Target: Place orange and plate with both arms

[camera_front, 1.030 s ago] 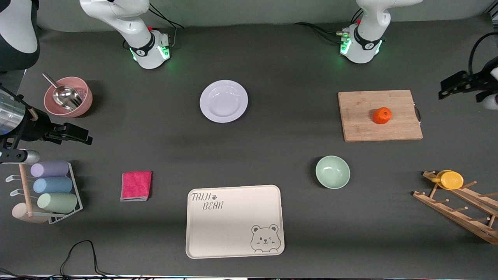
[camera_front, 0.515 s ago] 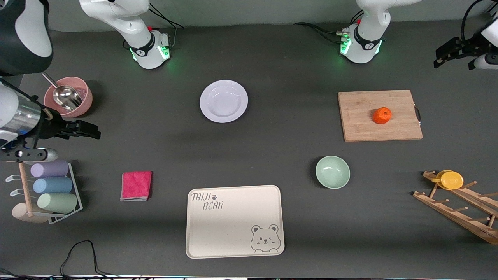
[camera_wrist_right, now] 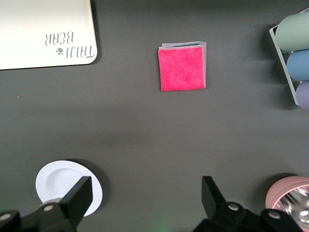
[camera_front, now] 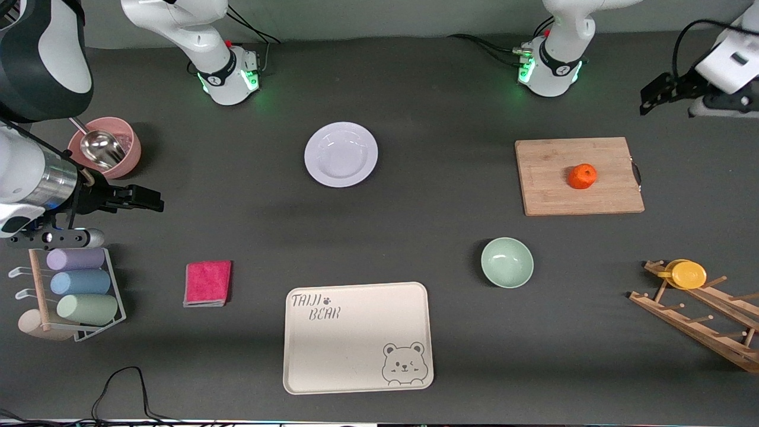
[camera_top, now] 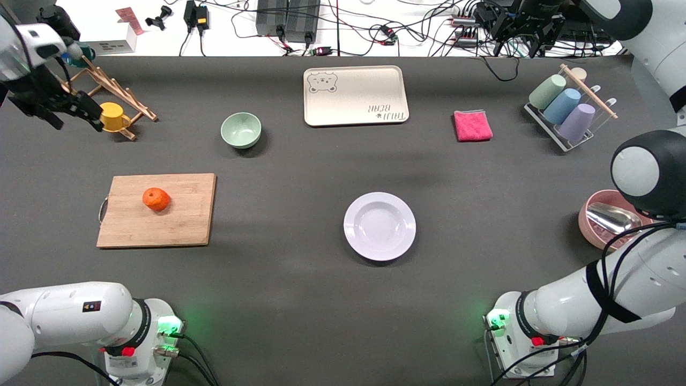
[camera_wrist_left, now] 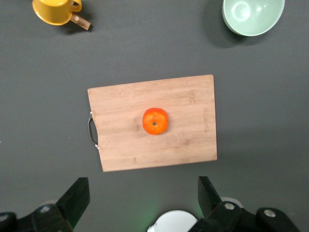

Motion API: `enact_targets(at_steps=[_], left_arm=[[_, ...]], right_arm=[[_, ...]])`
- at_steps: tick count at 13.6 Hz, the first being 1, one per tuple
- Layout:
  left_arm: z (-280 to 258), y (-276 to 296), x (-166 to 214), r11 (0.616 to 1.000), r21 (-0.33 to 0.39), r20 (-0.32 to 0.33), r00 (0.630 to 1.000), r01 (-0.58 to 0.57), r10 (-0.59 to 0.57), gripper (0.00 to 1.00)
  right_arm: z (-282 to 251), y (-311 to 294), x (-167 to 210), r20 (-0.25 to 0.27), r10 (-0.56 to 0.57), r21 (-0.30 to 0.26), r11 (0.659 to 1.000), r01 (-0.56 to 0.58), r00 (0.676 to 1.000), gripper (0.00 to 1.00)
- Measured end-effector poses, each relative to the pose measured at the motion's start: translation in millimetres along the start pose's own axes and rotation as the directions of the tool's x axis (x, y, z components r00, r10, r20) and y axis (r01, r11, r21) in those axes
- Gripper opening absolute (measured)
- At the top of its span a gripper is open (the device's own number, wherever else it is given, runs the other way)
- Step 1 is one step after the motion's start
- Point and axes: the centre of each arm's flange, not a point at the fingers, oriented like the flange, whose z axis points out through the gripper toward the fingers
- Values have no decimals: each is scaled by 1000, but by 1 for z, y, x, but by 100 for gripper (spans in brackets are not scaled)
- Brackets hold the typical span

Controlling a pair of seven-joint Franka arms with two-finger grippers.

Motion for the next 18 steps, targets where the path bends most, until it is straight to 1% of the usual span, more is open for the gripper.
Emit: enact_targets(at_steps=[4, 7, 8, 10, 12, 14, 16, 18], left_arm=[[88, 0, 2, 1000, 3, -19, 1000, 0, 0, 100], [142, 0, 0, 1000, 8, -45, 999, 0, 0, 100], [160, 0, -2, 1000, 9, -56, 998, 0, 1, 100], [193, 1, -6, 1000, 10, -59, 998, -1, 1, 100], [221, 2, -8, 1000, 8, -53, 999, -1, 1, 100], [245, 2, -9, 1000, 5, -35, 999, -2, 2, 100], [265, 2, -9, 1000, 0, -14, 1000, -2, 2, 100], [285, 3, -8, 1000, -3, 2, 1000, -3, 3, 100]], right_arm=[[0, -15, -2, 12, -10, 83, 996, 9, 1000, 100], [6, -51, -9, 37, 42, 97, 994, -46, 998, 100], [9, -63, -11, 54, 49, 119, 991, -55, 997, 100], [14, -73, -13, 102, 62, 224, 971, -84, 993, 100], [23, -60, -9, 166, 90, 337, 931, -143, 982, 100], [39, -41, -3, 228, 121, 431, 877, -212, 966, 100], [60, -30, 2, 253, 108, 516, 825, -229, 961, 100], [92, -23, 5, 267, 94, 609, 755, -244, 959, 100]])
